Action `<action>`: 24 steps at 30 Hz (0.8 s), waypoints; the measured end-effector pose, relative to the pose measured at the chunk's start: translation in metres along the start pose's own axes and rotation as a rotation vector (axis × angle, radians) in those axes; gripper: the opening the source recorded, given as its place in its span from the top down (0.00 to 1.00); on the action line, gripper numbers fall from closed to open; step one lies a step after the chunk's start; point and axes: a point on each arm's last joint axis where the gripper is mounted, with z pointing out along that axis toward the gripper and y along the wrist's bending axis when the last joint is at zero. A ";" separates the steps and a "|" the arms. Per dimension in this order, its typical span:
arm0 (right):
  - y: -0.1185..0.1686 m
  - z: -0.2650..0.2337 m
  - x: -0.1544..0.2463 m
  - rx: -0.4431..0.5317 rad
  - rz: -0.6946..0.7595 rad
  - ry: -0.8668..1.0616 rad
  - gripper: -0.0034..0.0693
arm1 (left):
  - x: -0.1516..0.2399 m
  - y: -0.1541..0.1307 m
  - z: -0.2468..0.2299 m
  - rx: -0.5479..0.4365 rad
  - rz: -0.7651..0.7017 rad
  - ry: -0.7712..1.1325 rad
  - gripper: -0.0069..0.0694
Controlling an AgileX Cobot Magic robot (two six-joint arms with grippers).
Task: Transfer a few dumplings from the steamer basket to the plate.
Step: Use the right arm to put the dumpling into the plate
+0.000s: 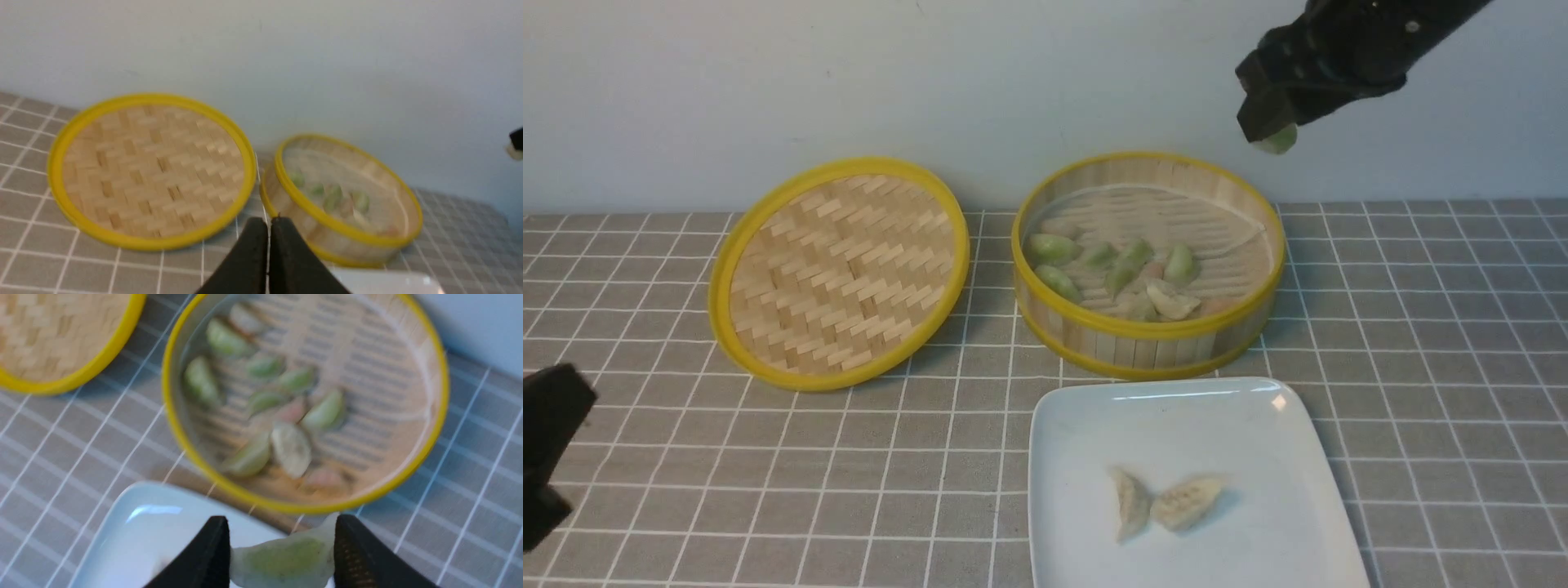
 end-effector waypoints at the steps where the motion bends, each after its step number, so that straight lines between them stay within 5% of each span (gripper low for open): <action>1: 0.003 -0.004 0.010 -0.019 0.004 0.017 0.54 | -0.009 -0.004 0.012 0.003 0.010 0.094 0.92; 10: 0.017 0.022 0.118 -0.146 0.090 0.249 0.55 | -0.053 -0.026 0.152 0.119 0.063 0.891 0.92; 17: 0.015 0.064 0.183 -0.159 0.109 0.391 0.55 | -0.018 -0.074 0.243 0.180 0.299 1.078 0.92; 24: 0.018 0.077 0.211 -0.182 0.215 0.445 0.55 | -0.001 -0.102 0.307 0.199 0.360 1.129 0.92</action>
